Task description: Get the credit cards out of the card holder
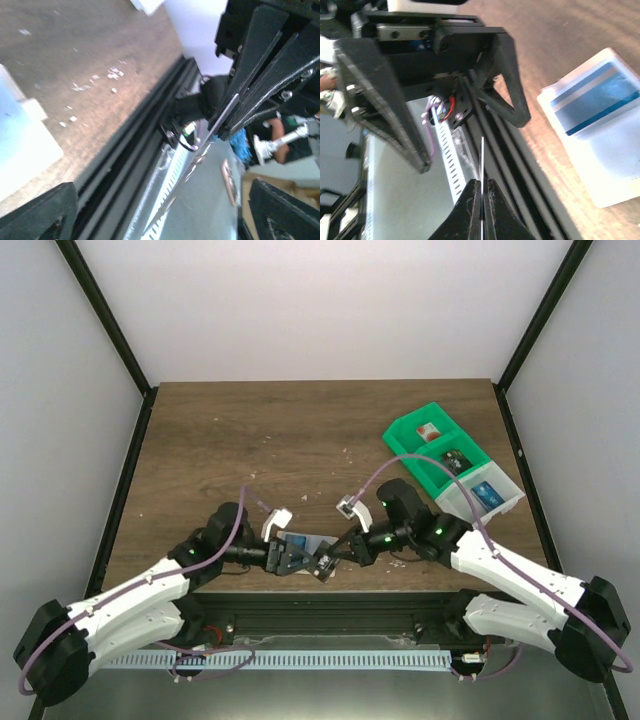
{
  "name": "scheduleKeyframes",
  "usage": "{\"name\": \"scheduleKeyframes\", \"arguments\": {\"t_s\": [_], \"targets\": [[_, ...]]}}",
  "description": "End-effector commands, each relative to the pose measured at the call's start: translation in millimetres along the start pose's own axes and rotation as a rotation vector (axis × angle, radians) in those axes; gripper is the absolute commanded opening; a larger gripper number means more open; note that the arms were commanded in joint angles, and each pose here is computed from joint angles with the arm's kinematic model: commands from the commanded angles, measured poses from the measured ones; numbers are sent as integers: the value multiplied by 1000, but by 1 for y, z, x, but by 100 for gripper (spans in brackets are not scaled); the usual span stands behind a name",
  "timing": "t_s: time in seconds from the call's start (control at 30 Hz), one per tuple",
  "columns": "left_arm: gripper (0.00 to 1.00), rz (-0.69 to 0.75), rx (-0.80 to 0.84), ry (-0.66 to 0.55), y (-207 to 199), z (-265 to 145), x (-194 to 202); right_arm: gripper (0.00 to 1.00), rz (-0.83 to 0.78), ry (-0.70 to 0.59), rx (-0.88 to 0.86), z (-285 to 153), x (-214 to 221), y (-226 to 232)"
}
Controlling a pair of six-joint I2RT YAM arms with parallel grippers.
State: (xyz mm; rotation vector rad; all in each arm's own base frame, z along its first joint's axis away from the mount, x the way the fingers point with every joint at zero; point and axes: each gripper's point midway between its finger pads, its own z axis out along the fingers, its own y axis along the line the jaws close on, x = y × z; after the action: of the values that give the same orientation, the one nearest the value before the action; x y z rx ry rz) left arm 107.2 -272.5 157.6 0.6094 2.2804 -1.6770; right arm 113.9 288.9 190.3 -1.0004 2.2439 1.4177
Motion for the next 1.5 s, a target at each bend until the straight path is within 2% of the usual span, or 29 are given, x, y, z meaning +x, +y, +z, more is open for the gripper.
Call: {"name": "scheduleKeyframes", "arguments": {"t_s": [0.0, 0.3, 0.43, 0.63, 0.8, 1.03, 1.27, 1.47], "targets": [[100, 25, -198, -147, 13, -13, -36, 0, 56, -141, 151, -9, -26, -27], [100, 199, -463, -446, -12, -71, -107, 0, 279, -421, 414, -36, -58, -88], [100, 238, -539, -538, -13, -90, -118, 0, 350, -527, 428, -38, -68, -104], [100, 199, -604, -480, 17, -85, -101, 1, 432, -675, 552, -72, -92, -139], [100, 199, -634, -428, 20, -82, -99, 0, 488, -851, 730, -138, -105, -167], [100, 218, -630, -427, 16, -84, -99, 1, 575, -1059, 944, -232, -109, -202], [100, 278, -558, -488, -2, -92, -99, 0, 662, -1142, 1130, -292, -92, -243], [100, 293, -539, -497, -8, -93, -99, 0, 783, -1178, 1184, -317, -67, -280]]}}
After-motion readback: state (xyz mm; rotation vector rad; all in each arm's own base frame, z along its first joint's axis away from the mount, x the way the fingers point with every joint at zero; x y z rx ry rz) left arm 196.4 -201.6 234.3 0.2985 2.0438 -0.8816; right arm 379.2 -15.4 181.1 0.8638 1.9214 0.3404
